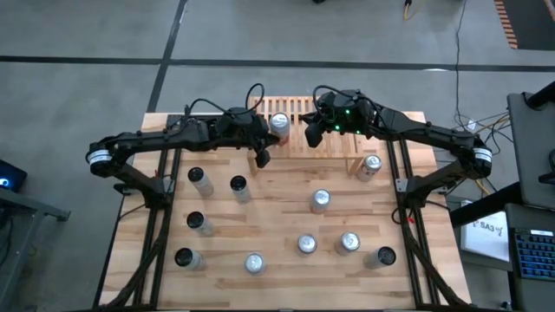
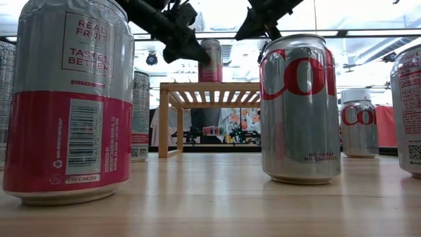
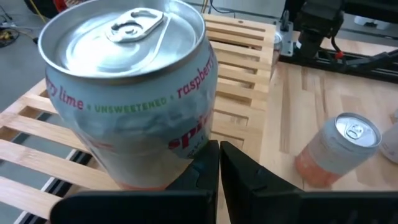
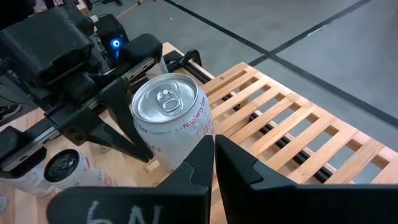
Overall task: Place canned beverage on shelf
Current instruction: Put the top pink and white soda can on the shelf
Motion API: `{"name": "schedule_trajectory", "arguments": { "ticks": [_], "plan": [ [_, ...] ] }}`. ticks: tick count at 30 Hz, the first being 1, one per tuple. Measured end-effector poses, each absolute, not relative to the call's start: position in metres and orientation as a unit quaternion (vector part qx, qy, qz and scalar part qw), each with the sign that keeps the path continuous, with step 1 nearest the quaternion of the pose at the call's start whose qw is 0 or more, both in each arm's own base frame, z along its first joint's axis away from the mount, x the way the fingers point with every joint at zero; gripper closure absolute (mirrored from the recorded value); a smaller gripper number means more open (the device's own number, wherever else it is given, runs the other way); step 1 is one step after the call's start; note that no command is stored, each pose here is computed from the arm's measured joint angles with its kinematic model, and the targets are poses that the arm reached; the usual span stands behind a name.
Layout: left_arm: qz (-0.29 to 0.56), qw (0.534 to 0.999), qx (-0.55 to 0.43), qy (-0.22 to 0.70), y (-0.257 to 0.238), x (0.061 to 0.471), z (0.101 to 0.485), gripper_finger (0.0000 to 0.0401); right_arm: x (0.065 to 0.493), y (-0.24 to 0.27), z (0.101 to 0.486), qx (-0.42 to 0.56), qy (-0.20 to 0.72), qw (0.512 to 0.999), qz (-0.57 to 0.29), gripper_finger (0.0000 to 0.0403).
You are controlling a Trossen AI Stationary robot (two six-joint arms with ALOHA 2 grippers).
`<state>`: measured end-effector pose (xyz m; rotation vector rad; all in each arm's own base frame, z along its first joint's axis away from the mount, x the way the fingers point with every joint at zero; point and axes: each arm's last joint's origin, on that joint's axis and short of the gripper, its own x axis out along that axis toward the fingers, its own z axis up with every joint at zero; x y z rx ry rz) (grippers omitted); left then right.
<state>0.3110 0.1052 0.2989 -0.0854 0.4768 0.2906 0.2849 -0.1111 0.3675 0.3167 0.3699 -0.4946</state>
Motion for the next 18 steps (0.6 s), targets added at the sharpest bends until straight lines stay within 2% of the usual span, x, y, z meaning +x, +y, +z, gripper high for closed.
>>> {"name": "schedule_trajectory", "arguments": {
  "ticks": [18],
  "plan": [
    [0.19,0.955,-0.031,0.227,0.1138,0.3182,0.2924,0.0401,0.2849,-0.1121,0.3671,0.158,0.181,0.94,-0.244,0.0394]
  ]
}}
